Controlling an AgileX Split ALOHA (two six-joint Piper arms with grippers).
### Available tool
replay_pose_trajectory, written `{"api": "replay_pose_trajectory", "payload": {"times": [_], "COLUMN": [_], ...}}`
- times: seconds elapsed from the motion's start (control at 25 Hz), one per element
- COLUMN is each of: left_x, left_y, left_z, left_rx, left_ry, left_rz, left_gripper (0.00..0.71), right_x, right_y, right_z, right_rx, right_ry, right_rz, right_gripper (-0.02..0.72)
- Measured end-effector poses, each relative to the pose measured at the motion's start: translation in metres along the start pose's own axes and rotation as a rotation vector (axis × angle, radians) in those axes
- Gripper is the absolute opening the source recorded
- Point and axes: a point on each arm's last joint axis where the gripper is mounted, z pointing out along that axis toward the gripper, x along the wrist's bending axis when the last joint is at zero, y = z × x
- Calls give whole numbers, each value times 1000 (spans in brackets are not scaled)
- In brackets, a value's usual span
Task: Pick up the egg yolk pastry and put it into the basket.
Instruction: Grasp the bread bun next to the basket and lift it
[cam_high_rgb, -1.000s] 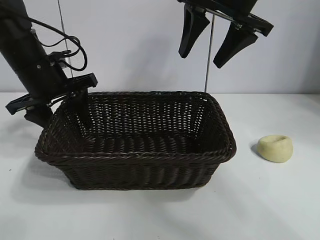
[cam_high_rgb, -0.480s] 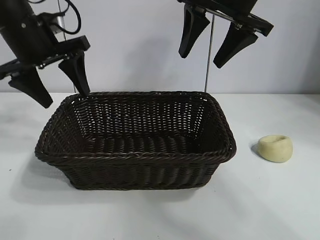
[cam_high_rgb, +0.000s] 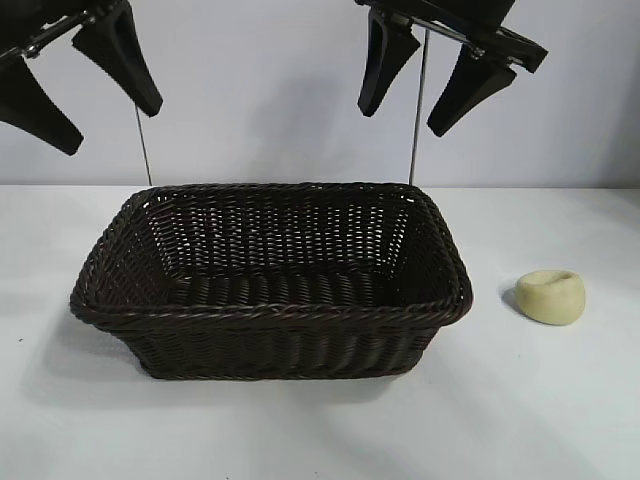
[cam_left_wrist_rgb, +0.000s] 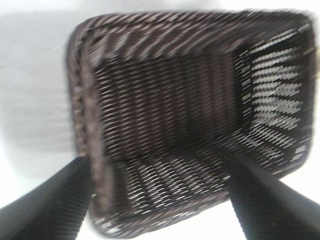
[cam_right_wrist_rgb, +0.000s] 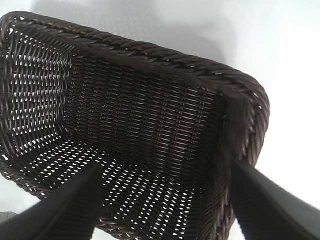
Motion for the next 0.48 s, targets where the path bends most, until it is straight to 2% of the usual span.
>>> {"api": "replay_pose_trajectory", "payload": {"times": [0.32,0.48], "left_x": [0,0], "left_y": [2,3], "left_z": [9,9], "left_rx": [-14,-22], "left_ry": [-4,-4], "left_rz": [-12,-12], "left_gripper": [552,552], "right_x": [0,-3], "right_y": [0,0], "right_z": [0,0], "right_rx": [0,3], "right_ry": [-4,-35], "right_rz": [-2,-13], "right_gripper": [519,519]}}
